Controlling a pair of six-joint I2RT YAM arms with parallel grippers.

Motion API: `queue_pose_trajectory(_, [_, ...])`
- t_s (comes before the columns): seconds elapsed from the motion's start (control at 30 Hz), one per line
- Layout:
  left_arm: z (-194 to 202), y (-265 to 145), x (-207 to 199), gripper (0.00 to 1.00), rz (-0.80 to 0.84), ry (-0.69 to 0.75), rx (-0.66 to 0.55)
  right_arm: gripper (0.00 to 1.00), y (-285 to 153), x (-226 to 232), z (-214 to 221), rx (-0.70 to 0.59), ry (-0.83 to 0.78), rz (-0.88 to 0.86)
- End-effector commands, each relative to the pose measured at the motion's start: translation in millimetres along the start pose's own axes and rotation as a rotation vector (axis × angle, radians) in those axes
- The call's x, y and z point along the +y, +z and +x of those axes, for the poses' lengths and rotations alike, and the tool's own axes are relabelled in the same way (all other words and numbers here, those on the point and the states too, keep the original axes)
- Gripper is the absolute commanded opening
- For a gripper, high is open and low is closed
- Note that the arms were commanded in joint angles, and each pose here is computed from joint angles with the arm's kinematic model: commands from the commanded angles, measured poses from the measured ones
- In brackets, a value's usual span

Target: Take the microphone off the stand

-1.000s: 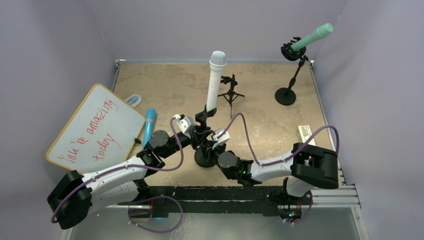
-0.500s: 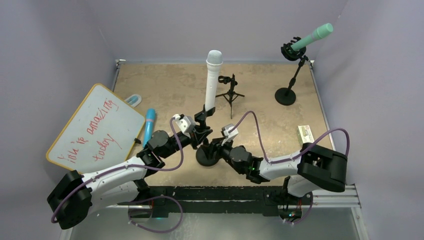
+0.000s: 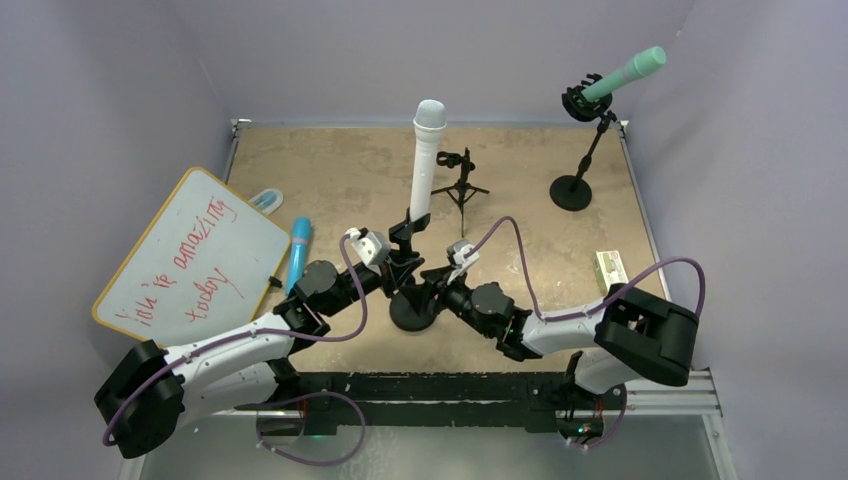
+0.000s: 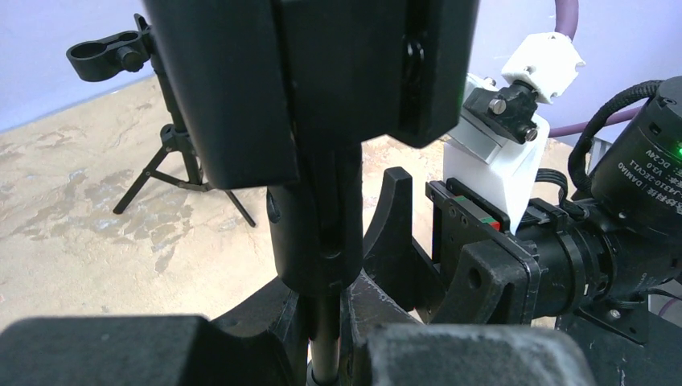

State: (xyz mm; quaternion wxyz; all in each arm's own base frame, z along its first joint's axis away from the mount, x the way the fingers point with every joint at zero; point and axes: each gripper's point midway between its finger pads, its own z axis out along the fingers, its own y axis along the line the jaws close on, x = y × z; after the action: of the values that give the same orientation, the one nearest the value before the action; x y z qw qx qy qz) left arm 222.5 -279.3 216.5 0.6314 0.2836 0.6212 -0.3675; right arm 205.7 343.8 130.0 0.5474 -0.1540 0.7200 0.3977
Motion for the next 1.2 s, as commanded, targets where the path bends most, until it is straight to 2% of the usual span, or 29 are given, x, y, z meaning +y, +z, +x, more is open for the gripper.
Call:
queue_pose_trajectory(0.0, [-9.9, 2.0, 7.2, 0.0, -0.028, 0.023, -0.035, 0.69, 0.5, 4.7, -12.2, -0.046, -0.005, -0.048])
queue_pose_trajectory(0.37, [-5.9, -1.0, 7.8, 0.0, -0.034, 0.019, -0.03, 0.67, 2.6, 3.6, -9.6, -0.056, -0.025, -0.082])
queue_pose_trajectory(0.43, [-3.7, -1.8, 8.1, 0.0, -0.036, 0.018, -0.023, 0.6, 4.4, 2.1, -8.7, -0.06, -0.035, -0.077])
queue_pose_trajectory(0.5, [-3.0, -2.8, 9.1, 0.0, -0.042, 0.018, -0.02, 0.46, 6.0, -1.0, -8.4, -0.063, -0.049, -0.063])
queue_pose_trajectory(0.57, [-2.4, -3.8, 10.3, 0.0, -0.049, 0.017, -0.019, 0.37, 6.2, -5.4, -9.4, -0.07, -0.062, -0.042])
queue_pose_trajectory(0.73, [-1.5, -4.0, 11.3, 0.0, -0.055, 0.016, -0.017, 0.22, 5.1, -15.4, -19.2, -0.112, -0.11, 0.01])
queue_pose_trajectory(0.93, [1.9, -3.0, 11.3, 0.0, -0.054, 0.007, -0.012, 0.11, 4.3, -25.6, -21.1, -0.113, -0.121, 0.08])
queue_pose_trajectory(1.07, [1.9, -3.0, 11.6, 0.0, -0.056, 0.003, -0.012, 0.1, -5.5, -50.5, -26.0, -0.143, -0.135, 0.263])
queue_pose_trajectory(1.17, [3.7, -3.3, 12.7, 0.0, -0.063, -0.001, -0.01, 0.14, -13.3, -63.5, -26.4, -0.143, -0.131, 0.356])
